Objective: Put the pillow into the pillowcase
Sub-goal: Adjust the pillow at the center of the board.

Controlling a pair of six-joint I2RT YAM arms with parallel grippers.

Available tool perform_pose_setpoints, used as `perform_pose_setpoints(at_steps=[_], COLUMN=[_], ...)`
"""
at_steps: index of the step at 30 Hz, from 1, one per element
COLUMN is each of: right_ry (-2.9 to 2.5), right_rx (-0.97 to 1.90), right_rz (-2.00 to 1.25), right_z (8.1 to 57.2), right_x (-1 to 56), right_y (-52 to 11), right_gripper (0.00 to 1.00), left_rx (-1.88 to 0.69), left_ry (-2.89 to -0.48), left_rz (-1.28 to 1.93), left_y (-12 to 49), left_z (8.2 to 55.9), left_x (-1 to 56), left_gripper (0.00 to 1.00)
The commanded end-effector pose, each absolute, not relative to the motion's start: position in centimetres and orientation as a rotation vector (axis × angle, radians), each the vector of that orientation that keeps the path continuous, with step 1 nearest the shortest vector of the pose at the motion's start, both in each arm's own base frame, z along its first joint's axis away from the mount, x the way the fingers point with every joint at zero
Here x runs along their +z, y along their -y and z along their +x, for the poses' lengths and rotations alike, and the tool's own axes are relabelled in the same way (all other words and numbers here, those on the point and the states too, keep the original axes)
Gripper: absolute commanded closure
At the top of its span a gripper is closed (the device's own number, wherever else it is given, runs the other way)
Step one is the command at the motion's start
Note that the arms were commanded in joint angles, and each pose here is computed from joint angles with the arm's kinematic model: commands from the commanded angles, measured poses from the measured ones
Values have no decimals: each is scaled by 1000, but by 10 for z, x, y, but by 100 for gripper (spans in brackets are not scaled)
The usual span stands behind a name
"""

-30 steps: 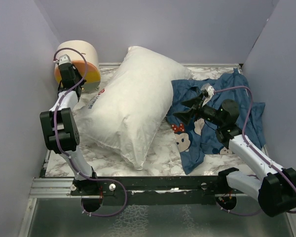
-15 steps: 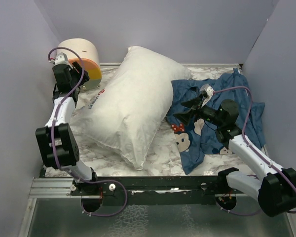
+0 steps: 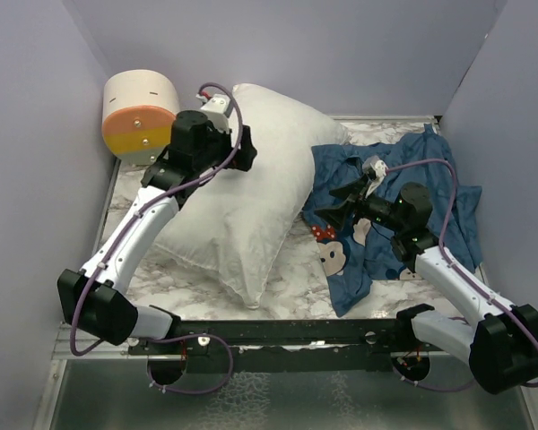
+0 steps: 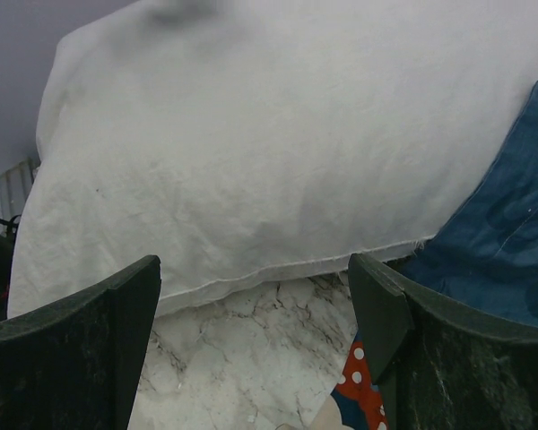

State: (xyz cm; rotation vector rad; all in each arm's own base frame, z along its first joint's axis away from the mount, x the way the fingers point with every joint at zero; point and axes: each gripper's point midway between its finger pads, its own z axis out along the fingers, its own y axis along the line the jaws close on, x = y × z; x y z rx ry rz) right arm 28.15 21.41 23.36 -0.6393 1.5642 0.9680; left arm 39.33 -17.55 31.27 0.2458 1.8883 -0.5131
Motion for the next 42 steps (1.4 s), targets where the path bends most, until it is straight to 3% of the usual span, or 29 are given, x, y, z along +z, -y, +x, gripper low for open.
perform_pose_setpoints(at_steps=[1,7,11,12,14,15,16,19,26,31,33,36,38,42], right_ry=[-1557,-1561,-1566,-1566,-1573,-1576,-1578,-1566,-1521,-1528,-1529,-1543,-1562,-1659], right_rx=[959,952,943,941,938,939,941,969,1059,1053,1047,1032,998,829], right_rz=[-640,-631,-629,-629,-629,-628,-630,-660,-724,-716,-710,-696,-675,-549], right_z=[277,275,275,274,274,274,274,270,260,265,266,269,273,298], right_x=[236,236,236,236,234,233,232,231,230,231,232,231,230,221], right_y=[-213,-211,-210,-210,-209,-209,-210,-213,-225,-227,-227,-225,-221,-201], right_gripper=[15,15,15,15,15,15,15,15,15,15,15,15,15,13], left_rx=[-188,142,228,235,231,232,232,271,643,753,747,701,631,176], left_ry=[-2125,-2278,-2341,-2360,-2360,-2341,-2305,-2173,-1870,-1712,-1693,-1681,-1683,-1706], left_rz=[383,487,544,566,600,610,616,675,625,521,483,387,298,179], left_y=[169,162,155,154,152,151,149,135,47,3,-3,-7,-5,42], left_z=[373,363,361,357,353,353,353,346,319,302,300,301,301,294], left_x=[260,203,169,159,150,151,155,173,255,293,296,299,307,342], left_gripper=[2,2,12,18,54,85,92,100,100,98,73,17,9,10])
